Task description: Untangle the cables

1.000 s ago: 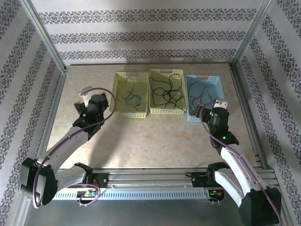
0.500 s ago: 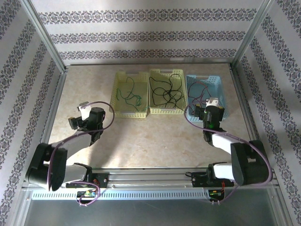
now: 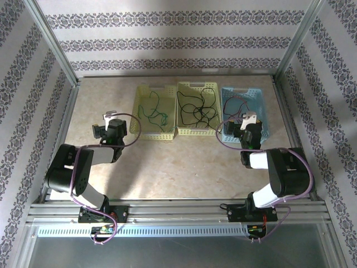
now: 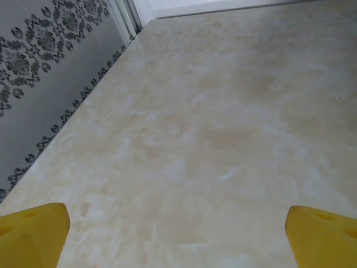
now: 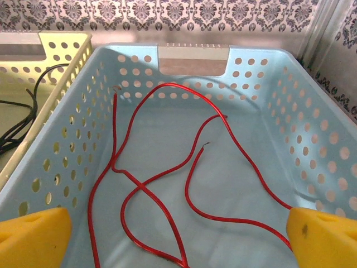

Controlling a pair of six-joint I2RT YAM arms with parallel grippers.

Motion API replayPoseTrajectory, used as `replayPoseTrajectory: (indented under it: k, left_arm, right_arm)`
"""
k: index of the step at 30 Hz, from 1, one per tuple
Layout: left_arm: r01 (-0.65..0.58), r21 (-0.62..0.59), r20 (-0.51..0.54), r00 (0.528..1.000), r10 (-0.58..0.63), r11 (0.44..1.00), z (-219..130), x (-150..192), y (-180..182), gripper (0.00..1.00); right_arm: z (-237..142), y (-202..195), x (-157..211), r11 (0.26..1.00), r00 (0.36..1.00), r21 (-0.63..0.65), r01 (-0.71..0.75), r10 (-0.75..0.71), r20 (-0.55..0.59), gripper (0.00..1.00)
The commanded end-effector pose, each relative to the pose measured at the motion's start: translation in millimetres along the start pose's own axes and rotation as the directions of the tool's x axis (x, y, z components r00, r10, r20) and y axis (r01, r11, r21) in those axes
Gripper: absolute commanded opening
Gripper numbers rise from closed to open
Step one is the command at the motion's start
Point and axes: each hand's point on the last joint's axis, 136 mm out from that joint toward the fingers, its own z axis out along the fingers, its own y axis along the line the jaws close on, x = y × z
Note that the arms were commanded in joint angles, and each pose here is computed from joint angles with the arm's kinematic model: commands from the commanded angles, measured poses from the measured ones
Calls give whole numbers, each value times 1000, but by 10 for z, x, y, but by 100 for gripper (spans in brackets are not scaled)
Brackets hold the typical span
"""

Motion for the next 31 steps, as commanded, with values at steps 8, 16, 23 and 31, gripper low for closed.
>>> replayPoseTrajectory:
  k: [8, 16, 23, 31]
  left_arm:
    - [40, 285, 105, 992, -73, 958, -121, -1, -220, 99]
    - [71, 279, 105, 989, -103, 958, -22, -18, -172, 99]
    - [72, 280, 103, 989, -105, 957, -20, -16, -168, 99]
    - [73, 281, 105, 989, -106, 957, -16, -14, -162, 99]
  right_arm:
    - [3, 41, -48, 1000, 1000, -30, 1, 0, 28, 98]
    - [9, 36, -46, 999, 1000, -41, -7, 8, 24, 98]
    - [21, 32, -46, 998, 1000, -54, -15, 16, 19, 98]
    - [15, 37, -45, 998, 1000, -62, -17, 18, 19, 98]
